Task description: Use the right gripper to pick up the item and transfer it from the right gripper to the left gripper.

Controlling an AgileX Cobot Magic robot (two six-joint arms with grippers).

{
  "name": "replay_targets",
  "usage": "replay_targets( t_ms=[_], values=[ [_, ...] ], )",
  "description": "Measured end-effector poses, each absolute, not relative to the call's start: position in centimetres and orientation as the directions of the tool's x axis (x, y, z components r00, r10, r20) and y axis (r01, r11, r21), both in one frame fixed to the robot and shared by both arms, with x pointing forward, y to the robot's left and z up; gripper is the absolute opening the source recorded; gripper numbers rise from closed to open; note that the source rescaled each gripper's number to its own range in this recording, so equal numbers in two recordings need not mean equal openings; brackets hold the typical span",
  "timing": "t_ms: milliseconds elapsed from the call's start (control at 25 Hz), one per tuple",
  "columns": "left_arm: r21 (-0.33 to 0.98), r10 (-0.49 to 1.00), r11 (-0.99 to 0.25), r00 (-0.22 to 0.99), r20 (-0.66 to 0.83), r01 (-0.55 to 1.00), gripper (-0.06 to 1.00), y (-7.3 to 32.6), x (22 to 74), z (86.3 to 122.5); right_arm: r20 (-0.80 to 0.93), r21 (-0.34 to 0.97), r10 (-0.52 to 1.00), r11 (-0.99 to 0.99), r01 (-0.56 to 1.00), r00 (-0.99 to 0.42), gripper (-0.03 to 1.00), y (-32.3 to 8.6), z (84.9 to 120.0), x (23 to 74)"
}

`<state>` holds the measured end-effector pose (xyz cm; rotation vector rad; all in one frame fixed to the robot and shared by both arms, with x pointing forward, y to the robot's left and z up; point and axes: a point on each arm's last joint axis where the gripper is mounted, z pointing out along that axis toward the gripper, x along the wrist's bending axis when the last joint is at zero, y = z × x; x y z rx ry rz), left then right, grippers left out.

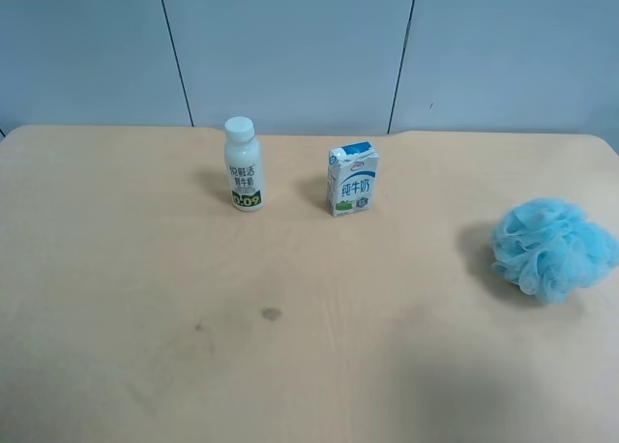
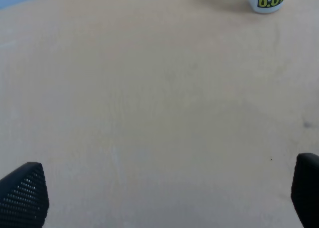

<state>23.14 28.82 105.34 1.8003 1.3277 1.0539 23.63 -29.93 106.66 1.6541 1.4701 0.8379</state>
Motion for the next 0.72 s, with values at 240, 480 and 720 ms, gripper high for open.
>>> replay_targets(
  t_ms=[240, 480, 720],
  values=[
    [0.860, 0.962, -0.270, 0.161, 0.221, 0.433, 1.00, 28.8, 23.1, 105.3, 0.026, 0.851, 0.995, -0.073, 0.519, 0.096, 0.79, -29.8, 108.0, 25.6],
    [0.860, 0.962, -0.270, 0.161, 0.221, 0.433, 1.00, 28.8, 23.1, 105.3, 0.059, 0.855, 0.996, -0.084, 0.512, 0.065, 0.79, -29.7, 110.9, 28.7],
    [0.860, 0.962, -0.270, 0.161, 0.221, 0.433, 1.00, 28.8, 23.1, 105.3, 0.088, 0.811, 0.996, -0.074, 0.580, 0.004, 0.79, -29.6, 112.5, 33.2]
  ],
)
